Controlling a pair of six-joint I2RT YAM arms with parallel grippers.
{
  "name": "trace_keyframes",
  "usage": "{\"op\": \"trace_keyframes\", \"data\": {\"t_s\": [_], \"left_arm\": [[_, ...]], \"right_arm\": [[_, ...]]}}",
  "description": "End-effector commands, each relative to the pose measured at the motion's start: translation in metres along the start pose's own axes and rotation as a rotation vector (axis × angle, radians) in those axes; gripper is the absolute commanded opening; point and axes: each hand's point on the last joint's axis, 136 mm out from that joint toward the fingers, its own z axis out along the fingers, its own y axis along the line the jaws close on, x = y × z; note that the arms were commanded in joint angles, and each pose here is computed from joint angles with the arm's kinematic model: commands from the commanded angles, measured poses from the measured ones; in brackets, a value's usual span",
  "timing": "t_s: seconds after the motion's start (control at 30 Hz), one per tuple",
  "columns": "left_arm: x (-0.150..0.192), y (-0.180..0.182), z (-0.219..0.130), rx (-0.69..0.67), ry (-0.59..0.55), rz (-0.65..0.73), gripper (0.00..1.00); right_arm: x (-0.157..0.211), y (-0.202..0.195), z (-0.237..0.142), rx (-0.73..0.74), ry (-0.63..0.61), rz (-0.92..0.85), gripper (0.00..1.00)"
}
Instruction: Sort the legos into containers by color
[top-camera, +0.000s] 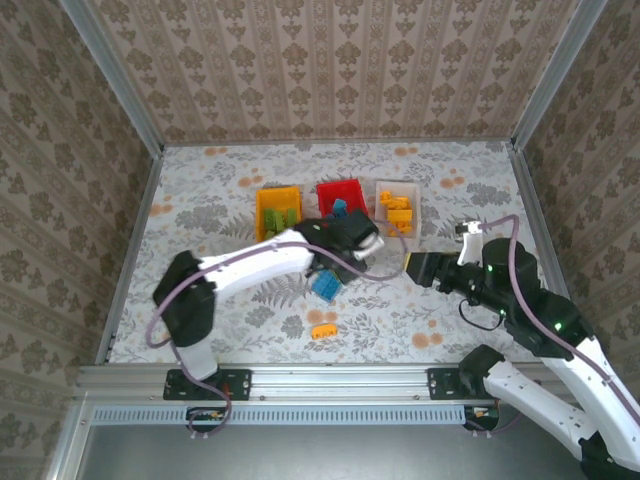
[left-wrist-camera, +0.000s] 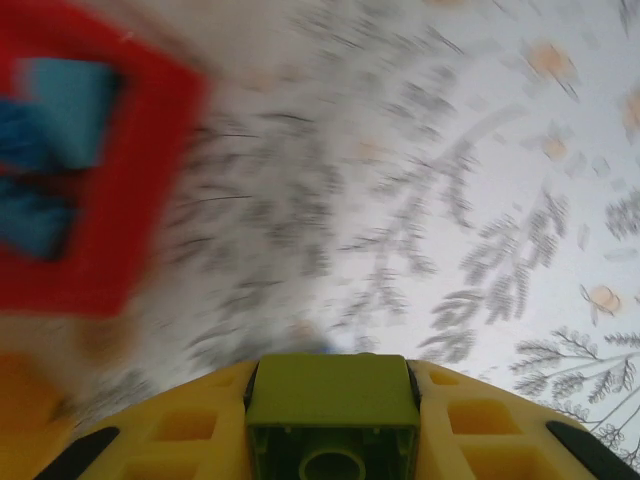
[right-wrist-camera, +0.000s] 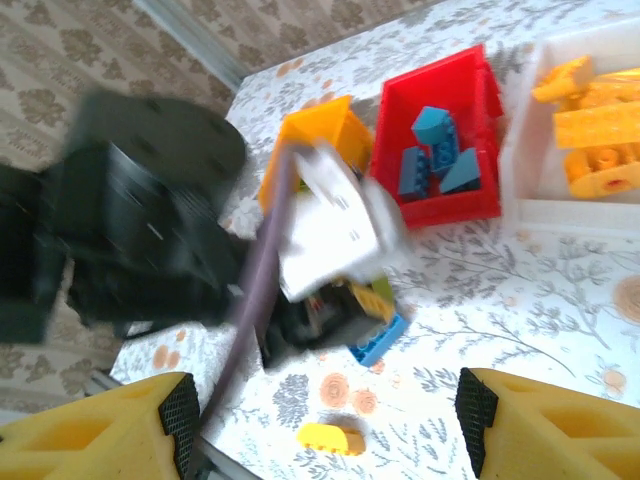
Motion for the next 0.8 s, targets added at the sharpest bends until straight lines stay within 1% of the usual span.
{"op": "trace_keyframes", "data": {"t_s": [0.0, 0.1, 0.2, 0.33, 0.37, 0.4, 0.6, 0.77], "left_arm": [[0.005, 0.059, -0.033, -0.054, -0.072, -0.285, 0.21], [0.016, 0.109, -0.054, -0.079, -0.129, -0.482, 0.21], [0.025, 0.149, -0.063, -0.098, -0.158, -0.629, 0.21], [0.032, 0.190, -0.055, -0.109, -0.154, -0.780, 0.21], [0.031, 0.196, -0.048, -0.096, -0.155, -0.812, 0.21], [0.034, 0.210, -0.044, -0.090, -0.163, -0.856, 0.21], [0.036, 0.244, -0.008, -0.039, -0.143, -0.995, 0.21], [0.031, 0.251, 0.017, 0.014, -0.141, -1.040, 0.24]], "right_arm": [[-0.003, 0.028, 0.016, -0.109, 0.065, -0.055, 0.71], [0.002, 0.038, 0.048, -0.121, 0.146, -0.089, 0.70], [0.008, 0.053, 0.080, -0.113, 0.194, -0.150, 0.70], [0.009, 0.077, 0.122, -0.131, 0.204, -0.165, 0.69], [0.008, 0.081, 0.132, -0.130, 0.199, -0.163, 0.69], [0.010, 0.084, 0.142, -0.123, 0.203, -0.162, 0.69], [0.030, 0.096, 0.188, -0.083, 0.260, -0.198, 0.68], [0.047, 0.096, 0.197, -0.076, 0.287, -0.200, 0.68]]}}
